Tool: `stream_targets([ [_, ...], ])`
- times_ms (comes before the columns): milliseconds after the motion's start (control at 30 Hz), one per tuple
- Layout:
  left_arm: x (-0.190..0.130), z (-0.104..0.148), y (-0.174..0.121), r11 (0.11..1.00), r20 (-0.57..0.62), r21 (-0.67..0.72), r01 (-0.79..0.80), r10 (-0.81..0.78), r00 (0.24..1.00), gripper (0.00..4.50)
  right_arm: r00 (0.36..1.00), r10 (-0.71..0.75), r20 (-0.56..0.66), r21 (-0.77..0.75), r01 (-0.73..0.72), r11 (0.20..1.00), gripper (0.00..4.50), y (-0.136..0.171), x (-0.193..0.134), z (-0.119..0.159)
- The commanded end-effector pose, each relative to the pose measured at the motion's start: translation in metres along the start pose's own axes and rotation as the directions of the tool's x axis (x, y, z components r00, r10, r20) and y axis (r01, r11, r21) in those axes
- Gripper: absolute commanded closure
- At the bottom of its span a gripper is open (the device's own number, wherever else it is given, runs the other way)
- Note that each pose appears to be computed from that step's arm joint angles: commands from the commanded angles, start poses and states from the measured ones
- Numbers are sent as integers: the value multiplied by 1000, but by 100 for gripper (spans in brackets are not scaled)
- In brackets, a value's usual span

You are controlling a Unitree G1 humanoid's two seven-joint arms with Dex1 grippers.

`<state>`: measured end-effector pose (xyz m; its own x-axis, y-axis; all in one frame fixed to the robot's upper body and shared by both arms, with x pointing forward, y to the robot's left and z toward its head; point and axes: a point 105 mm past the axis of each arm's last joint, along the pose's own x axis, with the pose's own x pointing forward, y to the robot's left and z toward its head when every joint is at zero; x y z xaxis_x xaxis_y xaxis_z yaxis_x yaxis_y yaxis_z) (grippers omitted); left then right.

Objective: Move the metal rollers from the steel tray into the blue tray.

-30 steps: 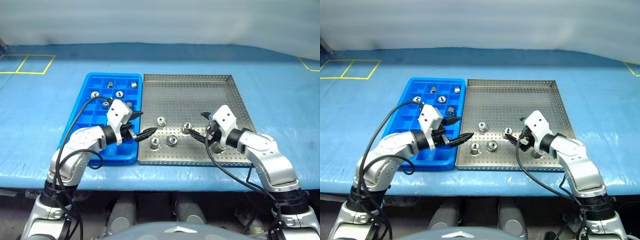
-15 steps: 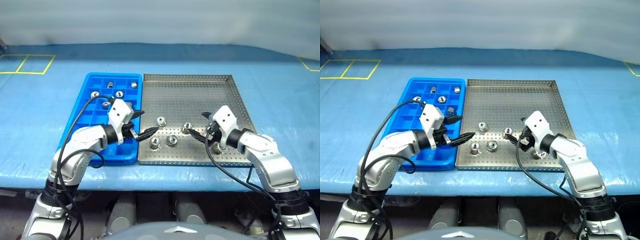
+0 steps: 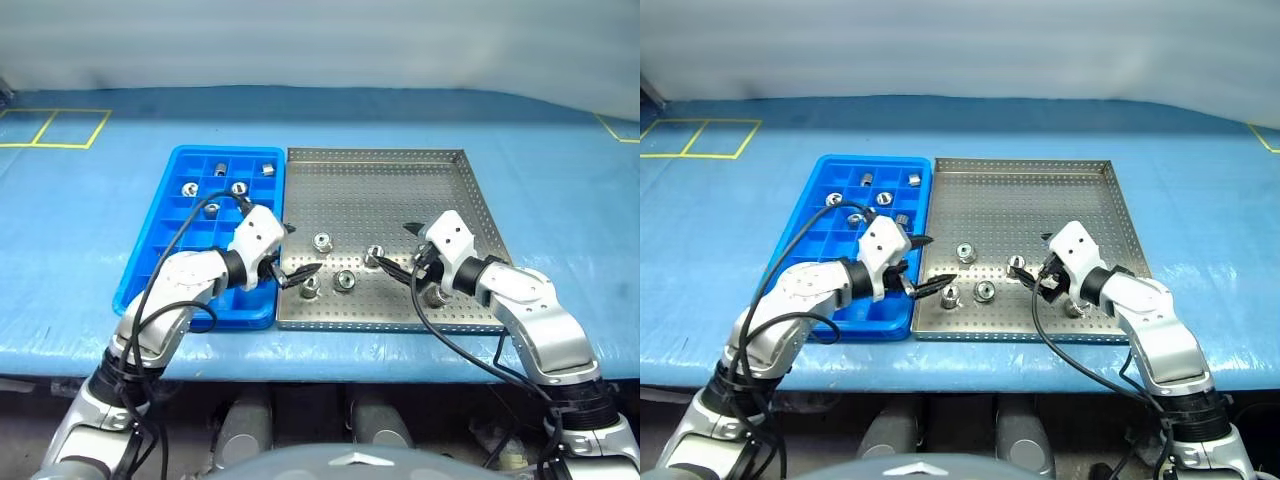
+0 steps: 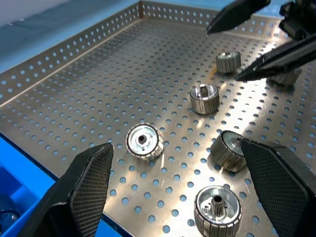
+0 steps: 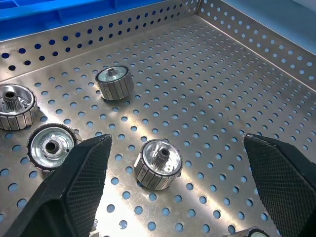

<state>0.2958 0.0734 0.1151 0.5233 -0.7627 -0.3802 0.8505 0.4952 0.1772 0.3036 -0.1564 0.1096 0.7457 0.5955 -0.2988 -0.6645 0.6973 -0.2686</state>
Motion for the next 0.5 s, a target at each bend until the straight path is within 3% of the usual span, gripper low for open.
stream_targets([
  [33, 5, -1, 0, 996, -86, 74, 48, -42, 995, 0, 999, -1, 39, -52, 3, 999, 1, -2, 0, 12],
  [267, 11, -21, -2, 980, -233, 145, 138, -101, 967, 0, 995, -34, 90, -61, 39, 997, 1, -1, -1, 18],
  [500, 17, -32, -1, 967, -304, 186, 176, -113, 946, 0, 993, -48, 112, -62, 56, 997, 1, 2, -5, 20],
])
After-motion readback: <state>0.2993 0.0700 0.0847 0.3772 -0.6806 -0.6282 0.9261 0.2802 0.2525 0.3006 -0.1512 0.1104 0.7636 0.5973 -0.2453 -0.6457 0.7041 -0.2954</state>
